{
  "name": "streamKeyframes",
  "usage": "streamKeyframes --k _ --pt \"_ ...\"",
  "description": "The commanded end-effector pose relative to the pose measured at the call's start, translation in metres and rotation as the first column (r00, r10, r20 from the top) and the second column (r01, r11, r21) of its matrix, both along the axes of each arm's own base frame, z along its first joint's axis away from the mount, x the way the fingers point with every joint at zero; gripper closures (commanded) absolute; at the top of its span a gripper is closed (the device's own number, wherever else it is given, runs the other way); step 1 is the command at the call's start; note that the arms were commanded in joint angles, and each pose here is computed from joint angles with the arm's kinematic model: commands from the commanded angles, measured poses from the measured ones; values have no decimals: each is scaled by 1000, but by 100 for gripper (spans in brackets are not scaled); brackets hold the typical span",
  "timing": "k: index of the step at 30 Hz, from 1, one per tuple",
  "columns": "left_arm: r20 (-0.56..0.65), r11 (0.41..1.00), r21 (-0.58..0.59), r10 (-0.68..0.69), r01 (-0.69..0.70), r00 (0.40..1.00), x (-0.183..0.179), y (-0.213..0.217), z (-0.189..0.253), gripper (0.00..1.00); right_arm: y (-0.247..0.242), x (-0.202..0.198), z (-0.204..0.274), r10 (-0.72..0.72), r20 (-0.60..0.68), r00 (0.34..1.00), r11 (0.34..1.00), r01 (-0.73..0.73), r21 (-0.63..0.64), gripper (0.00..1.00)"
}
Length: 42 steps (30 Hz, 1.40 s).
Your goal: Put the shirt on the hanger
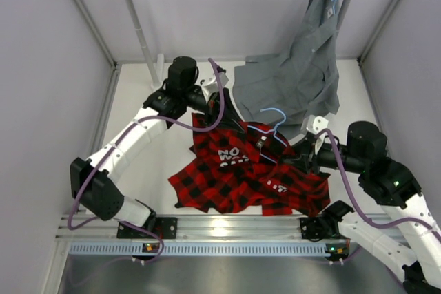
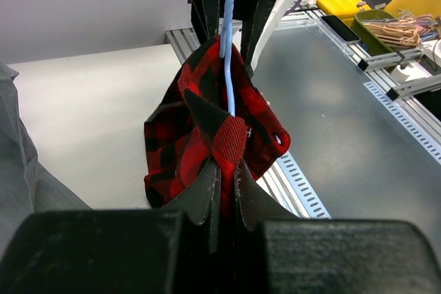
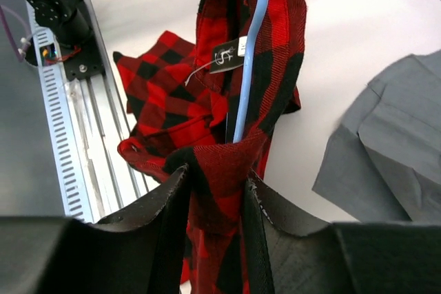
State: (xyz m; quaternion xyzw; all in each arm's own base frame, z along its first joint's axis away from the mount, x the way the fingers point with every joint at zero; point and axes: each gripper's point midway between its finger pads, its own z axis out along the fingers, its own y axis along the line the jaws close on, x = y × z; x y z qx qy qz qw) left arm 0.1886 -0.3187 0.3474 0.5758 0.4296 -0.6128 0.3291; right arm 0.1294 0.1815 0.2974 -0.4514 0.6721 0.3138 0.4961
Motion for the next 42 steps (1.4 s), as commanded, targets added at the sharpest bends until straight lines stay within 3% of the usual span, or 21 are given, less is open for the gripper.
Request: streamKeyframes --k 1,5,7,9,12,15,19,20,21,23,26,29,30,33,36,37,40,41,42 --pt "103 972 -101 -202 213 974 -42 24 38 100 12 3 19 63 86 994 996 -68 63 68" --pt "120 971 -108 -201 214 972 -45 26 41 100 13 11 12 34 77 996 998 -38 54 65" --pt "126 971 -110 -199 213 972 -45 27 42 100 11 17 12 2 79 997 998 -6 57 58" --pt "123 971 -109 -201 214 972 -46 27 42 100 7 23 9 -34 87 996 999 31 44 61" --pt "133 971 -113 -197 212 971 -48 29 43 100 10 19 11 -8 91 996 999 4 53 77" --pt "147 970 -118 -196 214 970 -50 30 45 100 11 16 12 2 89 996 997 -8 71 100" --pt "152 973 -118 -181 200 972 -48 29 48 100 15 6 34 9 110 994 984 -29 177 100" --pt "148 984 -108 -125 142 981 -40 23 47 100 9 17 49 -82 149 985 971 46 233 100" --pt "145 990 -100 -81 97 986 -34 21 47 100 4 23 56 -162 90 983 946 129 296 100" --pt "150 995 -85 60 -48 987 -13 11 47 87 -7 32 66 -268 63 961 905 229 359 100" --pt "156 989 -82 137 -126 978 -3 9 51 77 -20 31 82 -334 78 939 871 276 407 100" --pt "166 977 -88 207 -194 964 6 7 58 39 -21 28 87 -327 113 938 878 258 404 100" --pt "166 964 -91 260 -248 951 14 7 63 2 -21 28 88 -325 124 938 881 252 401 100" --pt "145 927 -120 370 -355 918 25 7 82 2 -21 32 86 -326 130 936 891 259 372 100" --pt "67 764 -191 637 -616 768 65 17 111 2 -27 43 85 -388 116 914 870 322 372 100" --pt "28 623 -269 768 -735 640 82 35 137 2 -29 46 85 -408 104 907 861 344 375 100" --pt "-119 362 -323 901 -875 417 92 79 173 2 -28 58 88 -445 68 893 837 387 387 100" --pt "-191 185 -293 950 -938 248 108 106 176 2 -28 66 91 -469 51 882 821 413 394 100" --pt "-229 111 -268 958 -957 175 107 122 180 2 -28 70 100 -482 34 876 800 423 425 100"
